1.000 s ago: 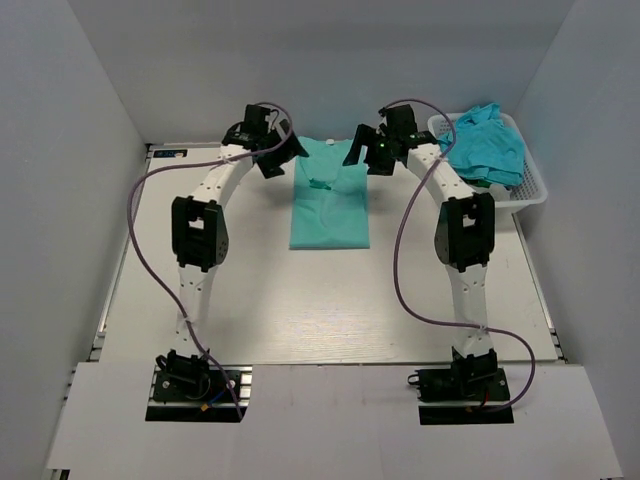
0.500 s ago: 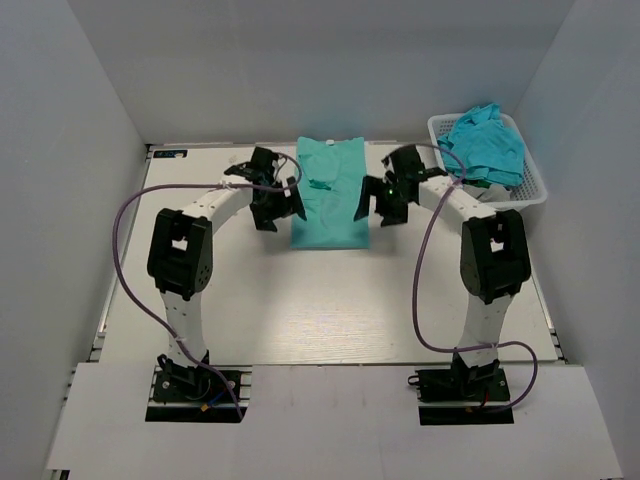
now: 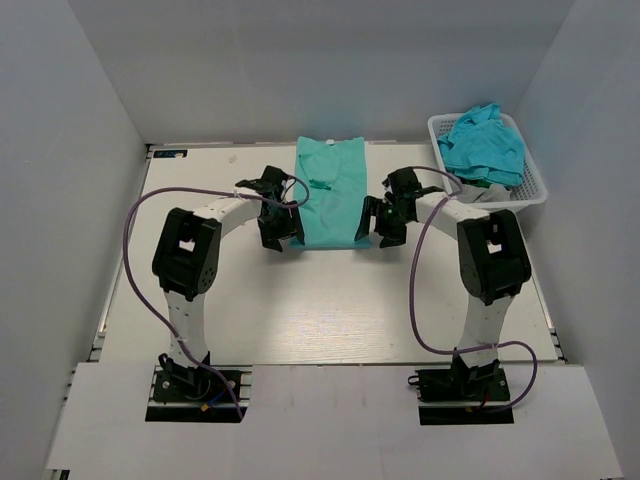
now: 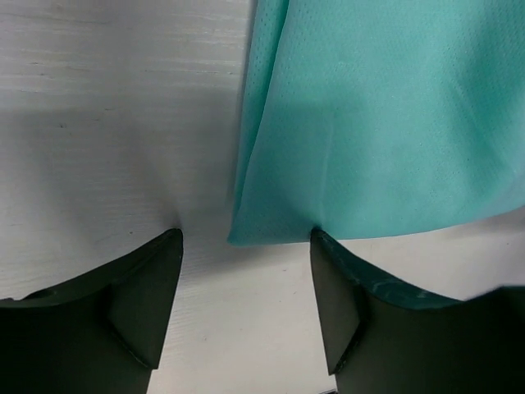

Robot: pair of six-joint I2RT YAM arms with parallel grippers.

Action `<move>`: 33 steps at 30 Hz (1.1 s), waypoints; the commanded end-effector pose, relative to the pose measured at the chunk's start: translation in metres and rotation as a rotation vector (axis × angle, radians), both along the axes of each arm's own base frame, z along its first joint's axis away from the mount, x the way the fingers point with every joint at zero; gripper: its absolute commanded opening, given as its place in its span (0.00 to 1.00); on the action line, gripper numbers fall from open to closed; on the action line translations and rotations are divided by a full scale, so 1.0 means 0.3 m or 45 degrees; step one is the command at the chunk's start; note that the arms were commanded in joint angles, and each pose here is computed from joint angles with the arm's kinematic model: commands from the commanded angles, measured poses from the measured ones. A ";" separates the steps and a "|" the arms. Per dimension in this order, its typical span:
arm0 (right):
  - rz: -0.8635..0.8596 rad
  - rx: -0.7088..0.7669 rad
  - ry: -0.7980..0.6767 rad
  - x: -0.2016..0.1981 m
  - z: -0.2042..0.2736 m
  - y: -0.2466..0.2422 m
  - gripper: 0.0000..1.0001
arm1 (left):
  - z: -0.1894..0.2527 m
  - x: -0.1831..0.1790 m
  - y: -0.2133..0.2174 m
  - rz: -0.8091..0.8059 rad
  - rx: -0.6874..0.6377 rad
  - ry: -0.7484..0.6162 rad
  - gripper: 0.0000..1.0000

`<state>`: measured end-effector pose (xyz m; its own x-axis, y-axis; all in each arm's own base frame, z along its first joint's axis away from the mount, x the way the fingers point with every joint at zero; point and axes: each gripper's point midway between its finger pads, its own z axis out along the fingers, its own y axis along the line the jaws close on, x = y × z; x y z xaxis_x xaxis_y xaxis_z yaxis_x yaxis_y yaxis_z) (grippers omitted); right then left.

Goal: Fold and stack the t-shirts
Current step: Grab one side of the 2/3 rectangular tshirt with both arms

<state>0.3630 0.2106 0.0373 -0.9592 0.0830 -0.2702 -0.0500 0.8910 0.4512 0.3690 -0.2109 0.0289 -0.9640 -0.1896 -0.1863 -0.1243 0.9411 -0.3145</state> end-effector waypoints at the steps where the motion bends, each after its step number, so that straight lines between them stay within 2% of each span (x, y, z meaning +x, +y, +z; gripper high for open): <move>1: 0.003 0.044 0.013 0.008 -0.026 0.038 0.84 | -0.019 0.014 -0.001 0.002 0.008 -0.024 0.73; 2: 0.014 0.054 0.008 0.006 -0.025 0.053 0.80 | -0.016 0.012 -0.021 -0.014 -0.009 -0.031 0.67; 4: 0.021 0.071 0.025 -0.004 -0.034 0.064 0.74 | -0.034 0.007 -0.026 -0.008 -0.020 -0.018 0.61; 5: 0.029 0.074 0.028 -0.009 -0.038 0.071 0.68 | -0.042 0.012 -0.035 -0.012 -0.034 -0.018 0.53; 7: 0.028 0.076 0.035 -0.009 -0.052 0.077 0.62 | -0.068 0.004 -0.031 -0.012 -0.027 -0.002 0.48; 8: 0.030 0.078 0.023 -0.002 -0.052 0.079 0.55 | -0.082 -0.007 -0.041 -0.024 -0.022 0.010 0.41; 11: 0.035 0.079 0.029 0.003 -0.059 0.091 0.44 | -0.089 0.000 -0.050 -0.028 -0.028 0.024 0.24; 12: 0.033 0.077 0.036 0.006 -0.064 0.089 0.26 | -0.089 0.000 -0.050 -0.028 -0.028 0.024 0.11; 13: 0.042 0.082 0.038 0.000 -0.062 0.096 0.16 | -0.089 0.000 -0.050 -0.028 -0.028 0.024 0.02; 15: 0.032 0.096 0.021 0.008 -0.045 0.099 0.00 | -0.088 -0.003 -0.054 -0.031 -0.038 0.028 0.00; 19: 0.057 0.059 0.070 -0.059 0.003 0.079 0.00 | -0.002 -0.051 -0.033 -0.031 -0.037 0.030 0.00; 20: 0.073 0.072 0.043 -0.073 0.059 0.085 0.00 | 0.043 -0.092 -0.034 -0.047 -0.051 0.026 0.00; 23: 0.114 0.058 0.197 -0.246 0.127 0.044 0.00 | 0.101 -0.216 -0.007 -0.055 -0.050 0.108 0.00; 25: 0.172 0.125 0.240 -0.335 0.193 0.057 0.00 | 0.176 -0.331 0.002 -0.074 -0.071 0.163 0.00; 26: 0.174 0.095 0.357 -0.427 0.188 0.027 0.00 | 0.200 -0.365 0.013 -0.077 -0.078 0.180 0.00; 31: 0.266 0.150 0.550 -0.693 0.312 -0.035 0.00 | 0.341 -0.590 0.088 -0.067 -0.067 0.335 0.00; 33: 0.306 0.183 0.607 -0.782 0.385 -0.053 0.00 | 0.401 -0.659 0.088 -0.078 -0.111 0.369 0.00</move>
